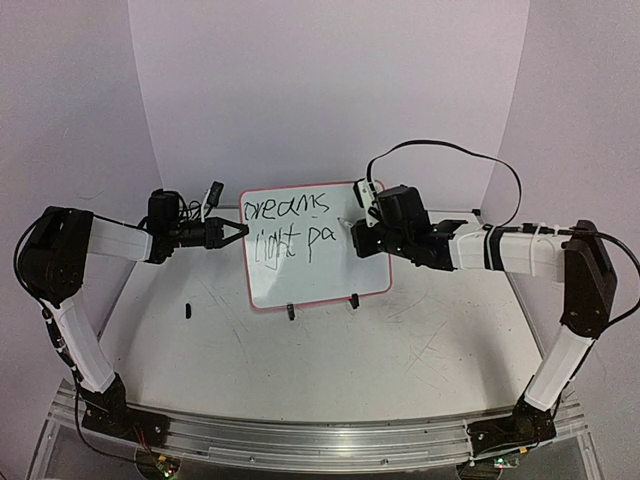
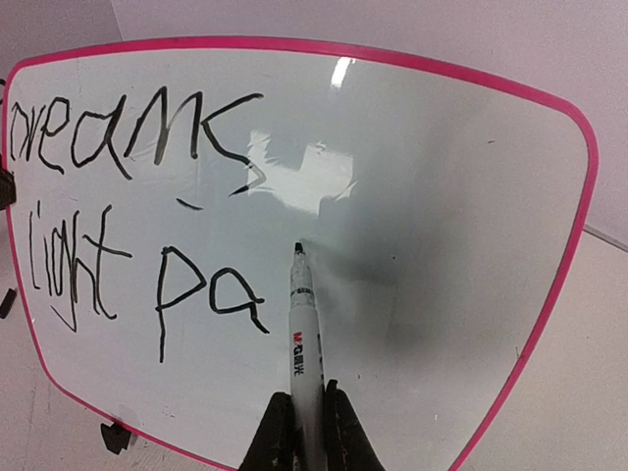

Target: Write a sentence on the whiteboard

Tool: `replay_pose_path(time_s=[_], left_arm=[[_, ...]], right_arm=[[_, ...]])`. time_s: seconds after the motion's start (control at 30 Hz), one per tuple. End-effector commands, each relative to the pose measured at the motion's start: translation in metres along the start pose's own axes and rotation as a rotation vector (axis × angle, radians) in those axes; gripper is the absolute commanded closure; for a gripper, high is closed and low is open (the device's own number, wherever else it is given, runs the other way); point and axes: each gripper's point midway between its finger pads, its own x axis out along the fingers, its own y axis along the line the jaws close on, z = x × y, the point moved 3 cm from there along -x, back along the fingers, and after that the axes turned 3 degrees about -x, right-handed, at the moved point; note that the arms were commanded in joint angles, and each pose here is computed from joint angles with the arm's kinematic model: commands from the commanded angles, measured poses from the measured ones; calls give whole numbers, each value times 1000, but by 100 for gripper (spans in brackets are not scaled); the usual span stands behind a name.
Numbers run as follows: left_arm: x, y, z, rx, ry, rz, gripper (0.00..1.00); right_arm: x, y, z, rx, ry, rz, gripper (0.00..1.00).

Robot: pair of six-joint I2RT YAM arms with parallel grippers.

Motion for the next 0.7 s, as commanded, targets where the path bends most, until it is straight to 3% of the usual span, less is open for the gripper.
replay_pose_path(time_s=[0.0, 0.67], left_arm=[[4, 4, 11, 77, -23, 63, 100], [4, 4, 12, 77, -23, 63, 100]], right_arm=[[8, -3, -2, 12, 9, -23, 100], [-6, 5, -33, 57, 81, 28, 100]])
